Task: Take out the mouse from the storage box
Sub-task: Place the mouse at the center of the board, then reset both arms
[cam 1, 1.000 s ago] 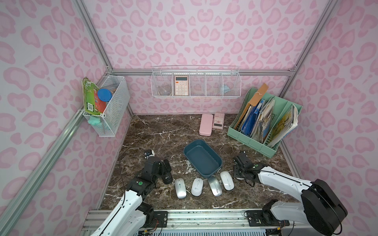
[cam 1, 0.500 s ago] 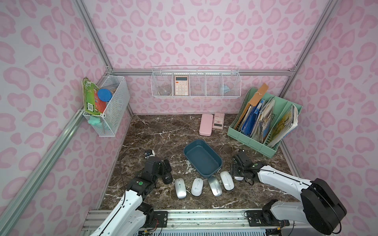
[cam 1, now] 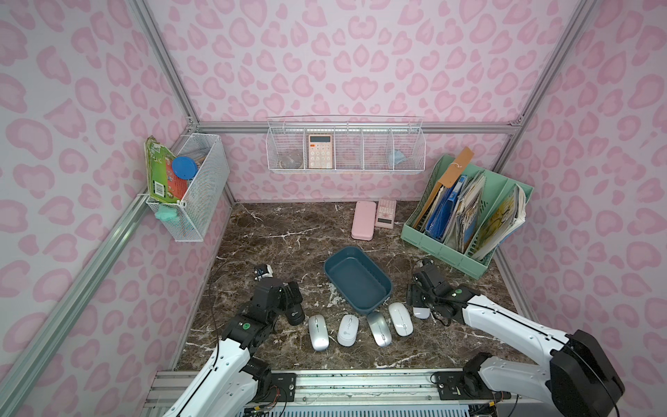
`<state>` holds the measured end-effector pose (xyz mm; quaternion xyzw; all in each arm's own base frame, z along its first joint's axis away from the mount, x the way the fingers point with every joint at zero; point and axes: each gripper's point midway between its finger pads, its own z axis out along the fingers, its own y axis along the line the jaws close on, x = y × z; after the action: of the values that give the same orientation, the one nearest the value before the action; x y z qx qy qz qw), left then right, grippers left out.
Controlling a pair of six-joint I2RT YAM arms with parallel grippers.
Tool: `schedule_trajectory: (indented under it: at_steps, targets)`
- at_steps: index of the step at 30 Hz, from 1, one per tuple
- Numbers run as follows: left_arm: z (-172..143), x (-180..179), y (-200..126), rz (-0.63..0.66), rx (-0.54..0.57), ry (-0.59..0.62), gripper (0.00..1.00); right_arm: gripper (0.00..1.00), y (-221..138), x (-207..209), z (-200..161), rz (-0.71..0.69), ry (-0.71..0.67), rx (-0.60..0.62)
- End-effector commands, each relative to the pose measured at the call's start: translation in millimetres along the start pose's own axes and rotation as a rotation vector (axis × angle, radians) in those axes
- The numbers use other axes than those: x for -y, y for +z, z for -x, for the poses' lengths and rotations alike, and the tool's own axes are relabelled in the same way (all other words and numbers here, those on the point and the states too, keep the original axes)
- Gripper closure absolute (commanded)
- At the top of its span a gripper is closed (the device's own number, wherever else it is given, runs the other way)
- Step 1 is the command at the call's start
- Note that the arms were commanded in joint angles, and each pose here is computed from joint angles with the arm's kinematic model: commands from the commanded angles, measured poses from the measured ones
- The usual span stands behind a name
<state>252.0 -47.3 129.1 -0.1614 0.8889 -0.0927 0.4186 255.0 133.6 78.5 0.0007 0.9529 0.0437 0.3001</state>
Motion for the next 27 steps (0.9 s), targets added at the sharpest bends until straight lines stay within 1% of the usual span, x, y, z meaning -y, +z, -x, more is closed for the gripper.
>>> schedule_trajectory:
  at_steps: [1,4,8,11,13,15,19,22,25,27]
  targets:
    - [3,5,-8,-0.022,-0.009,0.0,0.01,0.19,-16,-3,14,-0.012,-0.035,0.064]
    - [1,11,-15,-0.054,-0.033,-0.022,0.01,0.18,-32,-15,26,0.037,-0.076,0.13]
    - [0,21,-24,-0.116,-0.035,-0.061,0.01,0.17,-47,-22,35,0.095,-0.082,0.201]
    - [3,26,-32,-0.144,-0.027,-0.066,0.01,0.16,-59,-29,42,0.153,-0.079,0.258]
    - [3,29,-35,-0.147,-0.035,-0.062,0.01,0.12,-60,-31,41,0.181,-0.08,0.29]
    - [2,30,-35,-0.144,-0.044,-0.055,0.01,0.0,-59,-29,39,0.199,-0.075,0.325]
    - [4,32,-34,-0.128,-0.036,-0.029,0.01,0.0,-65,-25,40,0.223,-0.046,0.383]
    - [9,31,-35,-0.118,-0.015,-0.019,0.01,0.0,-77,-21,47,0.242,-0.026,0.453]
    - [16,31,-38,-0.112,0.018,-0.026,0.01,0.0,-90,-19,50,0.293,-0.018,0.548]
    - [24,27,-38,-0.097,0.066,-0.038,0.01,0.0,-98,-12,50,0.318,0.0,0.632]
